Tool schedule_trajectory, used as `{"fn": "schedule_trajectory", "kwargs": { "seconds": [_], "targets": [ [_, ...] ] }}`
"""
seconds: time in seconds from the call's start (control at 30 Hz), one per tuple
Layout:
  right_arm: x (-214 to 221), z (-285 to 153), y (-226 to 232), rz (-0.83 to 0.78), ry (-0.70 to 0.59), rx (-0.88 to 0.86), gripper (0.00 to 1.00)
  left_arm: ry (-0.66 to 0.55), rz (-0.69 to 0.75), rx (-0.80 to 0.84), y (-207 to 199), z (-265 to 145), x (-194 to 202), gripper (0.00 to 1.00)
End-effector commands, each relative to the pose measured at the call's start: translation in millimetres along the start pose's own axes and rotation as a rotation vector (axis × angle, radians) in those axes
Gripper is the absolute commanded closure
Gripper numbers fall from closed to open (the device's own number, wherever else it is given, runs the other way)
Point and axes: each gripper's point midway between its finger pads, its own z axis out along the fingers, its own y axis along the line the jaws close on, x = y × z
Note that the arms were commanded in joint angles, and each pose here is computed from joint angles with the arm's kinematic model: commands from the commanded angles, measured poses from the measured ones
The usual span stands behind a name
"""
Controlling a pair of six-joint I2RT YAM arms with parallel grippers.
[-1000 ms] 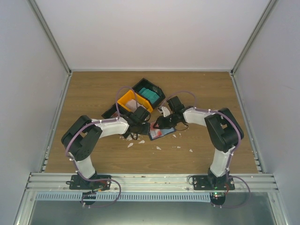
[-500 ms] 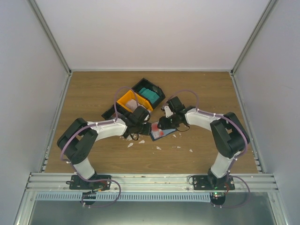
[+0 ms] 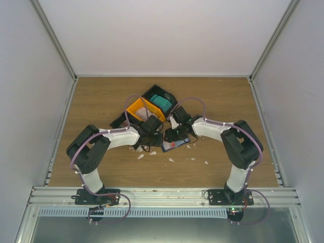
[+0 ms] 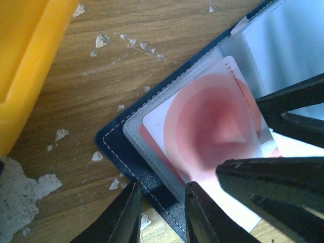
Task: Put the credit cards into the card holder
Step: Insert the credit card into the card holder.
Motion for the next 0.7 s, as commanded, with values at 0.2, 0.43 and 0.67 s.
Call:
{"fn": "schedule_trajectory", "kwargs": {
  "seconds": [0.2,0.43,0.67],
  "targets": [
    [6.3,9.8,19.6,-0.087,0.049,0.052,0.54,0.001,-0.005,0.008,-0.5,7.3,-0.7,0.72],
    [-16.4,-20.7,2.5,-0.025,-0.076,0.173,0.52,-0.056,0.011,0.034,-5.7,-9.6,-10.5,0.71],
    [-20.5,-72.2,-42.6,0.112,-0.238,0.340,0.40,-0.164,0.031,0.071,-15.5,-51.8,-30.4,0.56]
  ]
}}
